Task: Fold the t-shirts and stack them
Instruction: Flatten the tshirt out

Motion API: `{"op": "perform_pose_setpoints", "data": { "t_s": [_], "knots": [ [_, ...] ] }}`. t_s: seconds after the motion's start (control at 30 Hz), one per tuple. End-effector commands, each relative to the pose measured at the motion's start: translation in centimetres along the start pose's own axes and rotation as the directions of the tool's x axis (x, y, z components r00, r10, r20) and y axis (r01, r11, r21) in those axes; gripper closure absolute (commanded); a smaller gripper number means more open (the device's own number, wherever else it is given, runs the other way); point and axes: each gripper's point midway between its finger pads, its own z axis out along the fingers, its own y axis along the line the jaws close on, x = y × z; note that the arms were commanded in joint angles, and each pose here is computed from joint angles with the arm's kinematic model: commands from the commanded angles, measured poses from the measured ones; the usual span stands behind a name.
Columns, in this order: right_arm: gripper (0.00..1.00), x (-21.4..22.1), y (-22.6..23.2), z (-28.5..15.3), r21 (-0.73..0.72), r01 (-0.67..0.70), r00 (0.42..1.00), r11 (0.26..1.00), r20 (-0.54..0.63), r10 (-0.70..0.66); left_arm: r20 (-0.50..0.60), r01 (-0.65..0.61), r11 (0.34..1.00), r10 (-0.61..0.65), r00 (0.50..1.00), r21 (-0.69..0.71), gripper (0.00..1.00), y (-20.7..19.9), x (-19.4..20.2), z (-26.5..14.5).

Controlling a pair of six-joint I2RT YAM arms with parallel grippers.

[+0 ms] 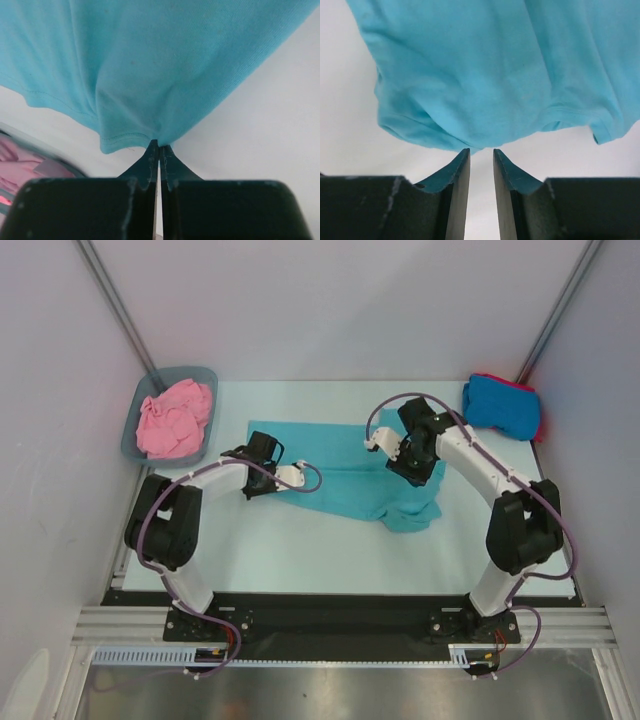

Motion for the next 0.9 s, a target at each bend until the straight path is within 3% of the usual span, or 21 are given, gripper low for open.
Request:
{"op": "perform_pose_setpoints", "data": {
  "t_s": [0.0,0.2,0.23,0.27,0.3,0.37,0.43,0.53,0.8,0.83,0.87],
  "knots": [
    [0.69,2.3,2.5,-1.0,-0.217,-0.015,0.997,0.976,-0.082,-0.003,0.035,-0.046,0.997,0.049,0.998,-0.067,1.0,1.9,-0.9,-2.1],
    [0.66,3.4,3.4,-1.7,-0.282,0.03,0.989,0.959,-0.131,-0.069,0.034,-0.043,0.994,0.047,0.998,-0.096,1.0,3.2,-1.0,-2.8],
    [0.59,3.5,3.7,-1.9,-0.284,0.034,0.989,0.958,-0.132,-0.074,0.03,-0.044,0.995,0.047,0.998,-0.092,1.0,3.1,-0.9,-2.7],
    [0.42,3.8,4.4,-1.8,-0.293,0.04,0.987,0.955,-0.14,-0.084,0.026,-0.048,0.995,0.05,0.998,-0.088,1.0,3.0,-0.9,-2.5],
    [0.35,3.8,4.4,-1.6,-0.272,0.061,0.985,0.96,-0.138,-0.102,0.022,-0.047,0.995,0.049,0.999,-0.084,1.0,2.9,-0.7,-2.4],
    [0.24,3.4,5.2,-2.0,-0.221,0.127,0.981,0.967,-0.116,-0.155,0.013,-0.044,0.996,0.045,0.999,-0.078,1.0,2.8,-0.5,-2.1],
    [0.21,3.1,6.1,-1.1,-0.15,0.175,0.977,0.973,-0.094,-0.19,0.013,-0.037,0.997,0.038,0.999,-0.072,1.0,2.7,-0.5,-1.8],
    [0.22,3.1,6.7,1.0,-0.067,0.188,0.979,0.98,-0.068,-0.192,0.021,-0.023,0.997,0.024,0.999,-0.075,1.0,2.9,-0.8,-1.7],
    [0.39,1.5,6.0,5.9,0.076,0.101,0.995,0.992,-0.021,-0.1,0.033,0.004,0.996,-0.001,0.999,-0.086,1.0,3.4,-1.2,-1.7],
    [0.42,1.2,5.9,6.2,0.089,0.096,0.995,0.991,-0.019,-0.094,0.033,0.004,0.996,-0.001,0.999,-0.086,1.0,3.3,-1.2,-1.7],
    [0.54,0.8,5.7,6.4,0.088,0.086,0.996,0.992,-0.006,-0.086,0.033,0.004,0.996,-0.002,0.999,-0.09,1.0,3.4,-1.2,-1.8]
  ]
}}
